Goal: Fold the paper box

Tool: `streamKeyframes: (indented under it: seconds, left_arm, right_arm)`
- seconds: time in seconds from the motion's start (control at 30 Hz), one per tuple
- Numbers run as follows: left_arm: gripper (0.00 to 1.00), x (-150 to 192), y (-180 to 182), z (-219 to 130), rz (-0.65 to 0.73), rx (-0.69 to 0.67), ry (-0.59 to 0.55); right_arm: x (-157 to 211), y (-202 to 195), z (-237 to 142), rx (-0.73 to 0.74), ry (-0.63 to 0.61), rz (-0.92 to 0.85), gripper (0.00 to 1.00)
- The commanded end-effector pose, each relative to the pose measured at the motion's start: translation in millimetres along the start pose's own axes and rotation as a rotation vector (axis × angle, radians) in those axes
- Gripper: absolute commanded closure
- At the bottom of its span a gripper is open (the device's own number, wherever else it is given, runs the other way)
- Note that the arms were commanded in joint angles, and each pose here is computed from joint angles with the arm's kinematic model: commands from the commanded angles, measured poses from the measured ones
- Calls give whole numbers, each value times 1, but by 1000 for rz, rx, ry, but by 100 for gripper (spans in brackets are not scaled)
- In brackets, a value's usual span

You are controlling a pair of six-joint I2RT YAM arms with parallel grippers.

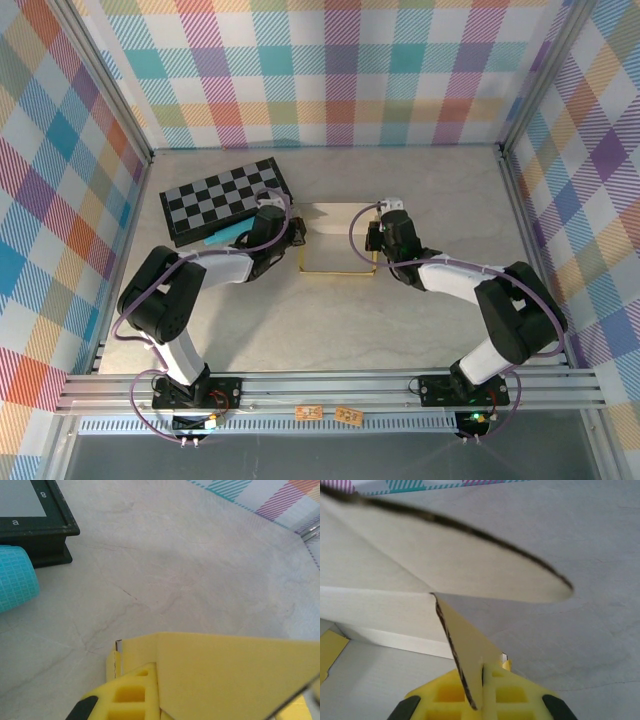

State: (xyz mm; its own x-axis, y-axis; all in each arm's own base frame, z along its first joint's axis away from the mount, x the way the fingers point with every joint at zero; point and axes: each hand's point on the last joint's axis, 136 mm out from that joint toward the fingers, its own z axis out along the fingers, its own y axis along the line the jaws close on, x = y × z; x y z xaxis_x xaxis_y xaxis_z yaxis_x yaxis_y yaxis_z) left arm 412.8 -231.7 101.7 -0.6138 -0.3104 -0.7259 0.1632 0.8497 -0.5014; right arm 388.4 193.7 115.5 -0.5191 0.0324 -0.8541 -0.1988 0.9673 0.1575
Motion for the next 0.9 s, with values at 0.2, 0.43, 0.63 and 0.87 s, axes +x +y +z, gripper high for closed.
streamKeyframes:
  seconds: [0.2,0.43,0.63,0.87]
  left_arm:
    - [100,47,-3,-3,-9,19,77]
    - [100,62,5,-6,-9,19,66]
    - [100,73,14,-3,0,12,42]
    - [100,86,25,0,13,-10,21]
  right_arm:
    - [54,5,-3,-10,101,-38,100]
    - [69,-4,-4,5,92,-63,100]
    - [85,-11,-2,18,90,-91,100]
    - [101,-15,7,27,92,-106,100]
